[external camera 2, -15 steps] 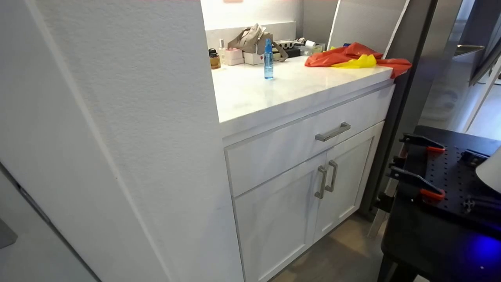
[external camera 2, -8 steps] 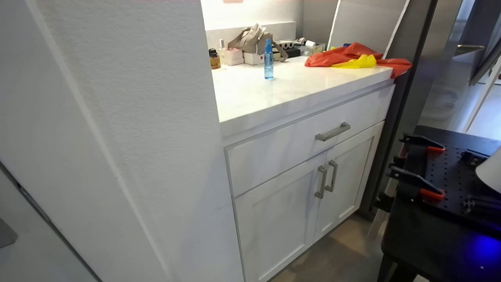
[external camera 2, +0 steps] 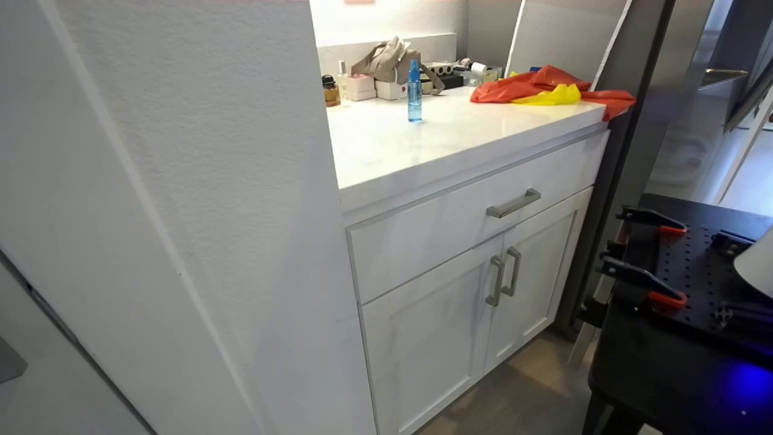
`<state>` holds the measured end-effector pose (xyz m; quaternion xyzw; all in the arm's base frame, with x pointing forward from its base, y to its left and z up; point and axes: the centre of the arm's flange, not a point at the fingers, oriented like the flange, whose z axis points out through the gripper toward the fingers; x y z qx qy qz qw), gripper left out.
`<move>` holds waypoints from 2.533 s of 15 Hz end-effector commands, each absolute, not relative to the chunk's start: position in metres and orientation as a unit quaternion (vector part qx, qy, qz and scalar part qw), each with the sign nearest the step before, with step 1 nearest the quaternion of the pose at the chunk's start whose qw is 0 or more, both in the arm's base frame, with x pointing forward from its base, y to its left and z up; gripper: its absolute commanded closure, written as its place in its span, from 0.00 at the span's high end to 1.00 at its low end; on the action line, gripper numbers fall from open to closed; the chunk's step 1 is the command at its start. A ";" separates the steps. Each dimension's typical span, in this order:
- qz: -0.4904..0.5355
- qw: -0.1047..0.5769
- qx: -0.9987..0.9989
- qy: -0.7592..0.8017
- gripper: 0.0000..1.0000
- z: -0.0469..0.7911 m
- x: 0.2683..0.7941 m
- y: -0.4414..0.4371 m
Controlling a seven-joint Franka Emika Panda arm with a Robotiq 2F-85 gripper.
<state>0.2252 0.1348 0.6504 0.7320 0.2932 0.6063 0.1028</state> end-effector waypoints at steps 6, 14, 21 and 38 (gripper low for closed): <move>0.671 0.020 0.696 0.254 1.00 0.673 0.218 0.181; 0.729 -0.005 0.647 0.224 1.00 0.676 0.236 0.214; 0.711 0.002 0.667 0.222 1.00 0.662 0.245 0.207; 0.736 0.002 0.656 0.165 1.00 0.707 0.273 0.257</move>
